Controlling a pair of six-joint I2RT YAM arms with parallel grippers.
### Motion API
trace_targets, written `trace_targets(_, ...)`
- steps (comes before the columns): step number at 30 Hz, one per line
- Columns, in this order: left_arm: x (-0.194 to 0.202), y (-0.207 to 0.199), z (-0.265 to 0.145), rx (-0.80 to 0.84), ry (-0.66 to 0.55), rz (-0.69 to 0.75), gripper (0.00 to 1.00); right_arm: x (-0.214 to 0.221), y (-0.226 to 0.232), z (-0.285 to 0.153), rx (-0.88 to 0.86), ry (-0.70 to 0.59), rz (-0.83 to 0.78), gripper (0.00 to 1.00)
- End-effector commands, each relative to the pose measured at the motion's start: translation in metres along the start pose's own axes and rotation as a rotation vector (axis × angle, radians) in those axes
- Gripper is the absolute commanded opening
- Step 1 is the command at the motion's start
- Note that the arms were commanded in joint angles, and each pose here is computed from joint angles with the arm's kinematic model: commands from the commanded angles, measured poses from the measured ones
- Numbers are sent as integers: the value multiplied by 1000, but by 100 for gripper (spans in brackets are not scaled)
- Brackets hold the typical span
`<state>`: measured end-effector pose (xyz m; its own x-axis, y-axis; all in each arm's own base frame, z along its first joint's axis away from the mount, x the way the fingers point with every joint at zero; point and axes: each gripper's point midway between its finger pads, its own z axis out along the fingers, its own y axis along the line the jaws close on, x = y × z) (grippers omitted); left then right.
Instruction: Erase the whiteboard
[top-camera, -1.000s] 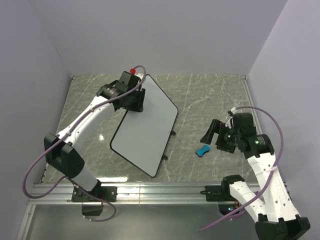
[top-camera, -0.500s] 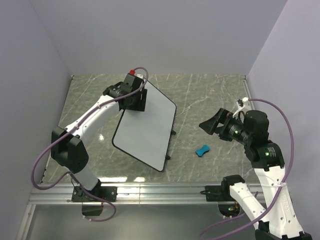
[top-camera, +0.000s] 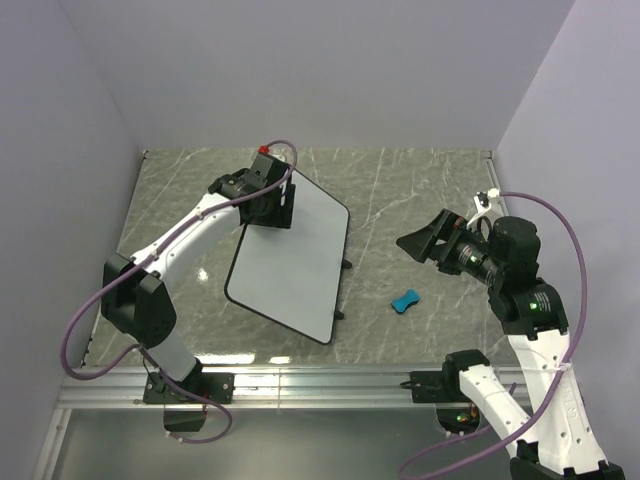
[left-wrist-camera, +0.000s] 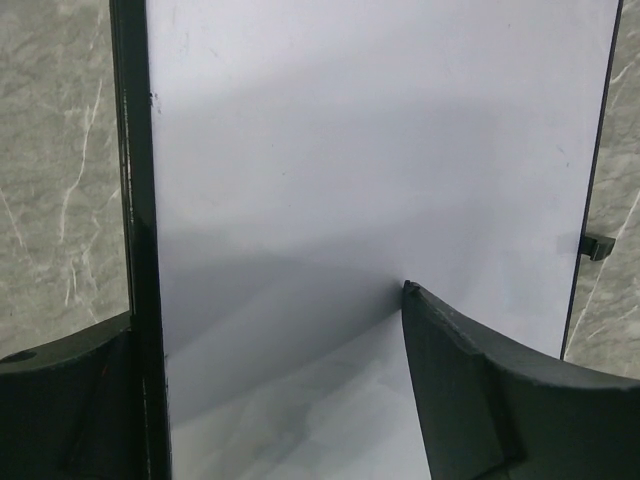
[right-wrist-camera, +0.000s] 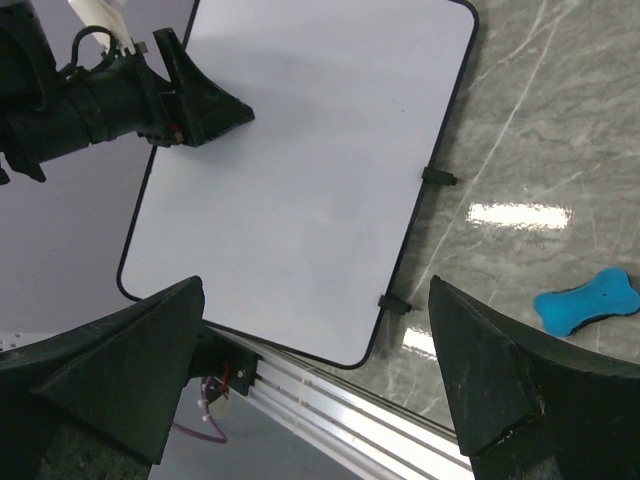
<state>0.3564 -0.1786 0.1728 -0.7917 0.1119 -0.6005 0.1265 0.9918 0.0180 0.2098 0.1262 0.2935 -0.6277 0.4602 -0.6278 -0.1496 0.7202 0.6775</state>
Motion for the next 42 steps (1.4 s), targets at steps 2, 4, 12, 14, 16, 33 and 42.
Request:
trace_targets(2,50,33,-4,-171,169,159,80,-12,13,1,-59,-47,-18,100)
trace_targets(4,43,37,-9,-196,144,148,86,-11,12,2,-56,-43,-20,100)
trace_targets(12,18,61,-34,-324,25,86,100,-9,11,3,-67,-42,-32,100)
trace_targets(14,9,64,-43,-334,-10,64,99,-10,14,2,-81,-53,-36,100)
trace_targets(16,5,64,-48,-331,-28,52,99,-10,14,2,-85,-57,-40,100)
trace_targets(33,-50,50,-124,-170,-340,-115,99,-12,26,-5,-131,-66,-74,100)
trace_targets(42,-87,37,-203,113,-660,-287,99,-21,55,-24,-239,-108,-121,100)
